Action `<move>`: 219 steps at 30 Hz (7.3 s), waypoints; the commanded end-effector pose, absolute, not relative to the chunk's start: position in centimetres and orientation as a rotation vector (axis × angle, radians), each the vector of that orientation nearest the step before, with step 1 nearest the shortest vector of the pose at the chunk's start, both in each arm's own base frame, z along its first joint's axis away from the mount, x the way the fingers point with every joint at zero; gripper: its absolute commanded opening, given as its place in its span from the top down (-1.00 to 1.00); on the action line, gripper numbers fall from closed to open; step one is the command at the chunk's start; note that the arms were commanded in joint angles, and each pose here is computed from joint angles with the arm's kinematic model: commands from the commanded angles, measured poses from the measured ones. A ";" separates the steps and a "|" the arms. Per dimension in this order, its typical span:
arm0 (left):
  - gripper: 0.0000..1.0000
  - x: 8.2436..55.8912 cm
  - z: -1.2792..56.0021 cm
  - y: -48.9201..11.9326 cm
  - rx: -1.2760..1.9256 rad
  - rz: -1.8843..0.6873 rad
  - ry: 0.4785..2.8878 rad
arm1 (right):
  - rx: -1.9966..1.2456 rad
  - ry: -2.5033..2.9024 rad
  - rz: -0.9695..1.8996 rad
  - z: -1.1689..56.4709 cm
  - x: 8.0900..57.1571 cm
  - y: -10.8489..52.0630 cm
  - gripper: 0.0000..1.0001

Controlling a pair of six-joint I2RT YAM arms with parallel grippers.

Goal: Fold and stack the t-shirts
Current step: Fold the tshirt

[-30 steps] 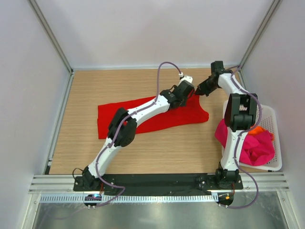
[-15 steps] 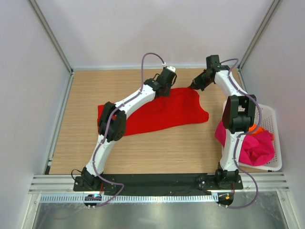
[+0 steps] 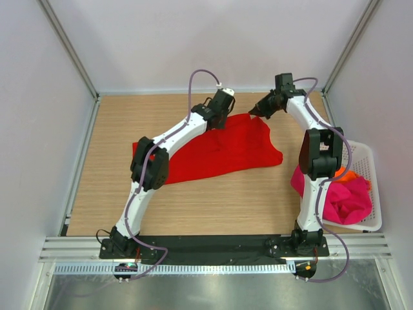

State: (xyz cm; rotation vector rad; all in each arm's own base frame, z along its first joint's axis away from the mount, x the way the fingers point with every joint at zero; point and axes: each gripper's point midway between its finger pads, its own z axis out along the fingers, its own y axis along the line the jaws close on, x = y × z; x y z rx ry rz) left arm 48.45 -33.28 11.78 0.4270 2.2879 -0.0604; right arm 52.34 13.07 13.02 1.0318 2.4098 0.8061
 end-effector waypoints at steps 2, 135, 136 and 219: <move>0.99 49.1 12.6 -31.5 0.426 -0.003 2.283 | 0.976 2.303 0.869 14.7 54.3 13.3 0.98; 0.27 39.3 4.4 -36.2 0.449 -0.520 2.711 | 0.127 2.732 0.499 3.5 47.8 13.6 0.04; 0.35 39.4 4.4 -36.1 0.451 -0.520 2.712 | 0.126 2.737 0.492 3.2 47.8 13.8 0.03; 0.30 34.4 16.0 -22.7 0.287 -0.334 2.591 | 0.961 2.588 0.070 3.0 41.5 9.1 -0.07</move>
